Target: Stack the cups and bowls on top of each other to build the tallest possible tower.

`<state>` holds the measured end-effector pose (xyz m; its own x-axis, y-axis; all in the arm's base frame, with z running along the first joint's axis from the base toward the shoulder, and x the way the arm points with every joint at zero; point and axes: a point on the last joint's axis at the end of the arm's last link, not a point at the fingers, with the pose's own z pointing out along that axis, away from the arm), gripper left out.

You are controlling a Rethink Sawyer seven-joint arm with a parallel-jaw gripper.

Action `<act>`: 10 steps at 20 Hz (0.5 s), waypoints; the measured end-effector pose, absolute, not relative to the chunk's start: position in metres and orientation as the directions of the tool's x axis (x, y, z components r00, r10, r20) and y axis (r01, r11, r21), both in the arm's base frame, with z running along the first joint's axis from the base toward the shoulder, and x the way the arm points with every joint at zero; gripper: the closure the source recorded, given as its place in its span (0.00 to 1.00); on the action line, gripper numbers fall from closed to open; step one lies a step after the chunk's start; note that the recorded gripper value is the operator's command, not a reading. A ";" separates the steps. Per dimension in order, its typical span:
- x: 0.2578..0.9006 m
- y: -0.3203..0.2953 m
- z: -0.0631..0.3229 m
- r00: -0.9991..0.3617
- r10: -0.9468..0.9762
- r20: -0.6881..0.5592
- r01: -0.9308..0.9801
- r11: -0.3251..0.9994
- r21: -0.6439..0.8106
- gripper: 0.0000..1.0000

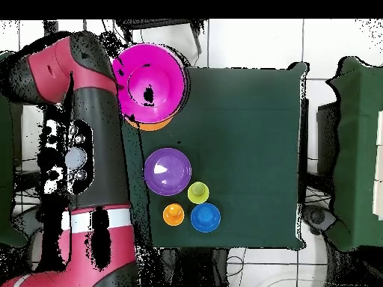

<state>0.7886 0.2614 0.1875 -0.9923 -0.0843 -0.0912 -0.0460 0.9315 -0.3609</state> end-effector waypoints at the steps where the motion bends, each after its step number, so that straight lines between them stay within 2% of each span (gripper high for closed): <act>1: 0.788 0.262 0.188 -0.993 -0.084 -0.087 -0.047 0.931 -0.361 1.00; 10: 0.780 0.265 0.189 -0.995 -0.079 -0.060 -0.052 0.929 -0.365 1.00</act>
<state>0.7799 0.2649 0.1889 -0.9951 -0.0792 -0.0599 -0.0520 0.9295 -0.3652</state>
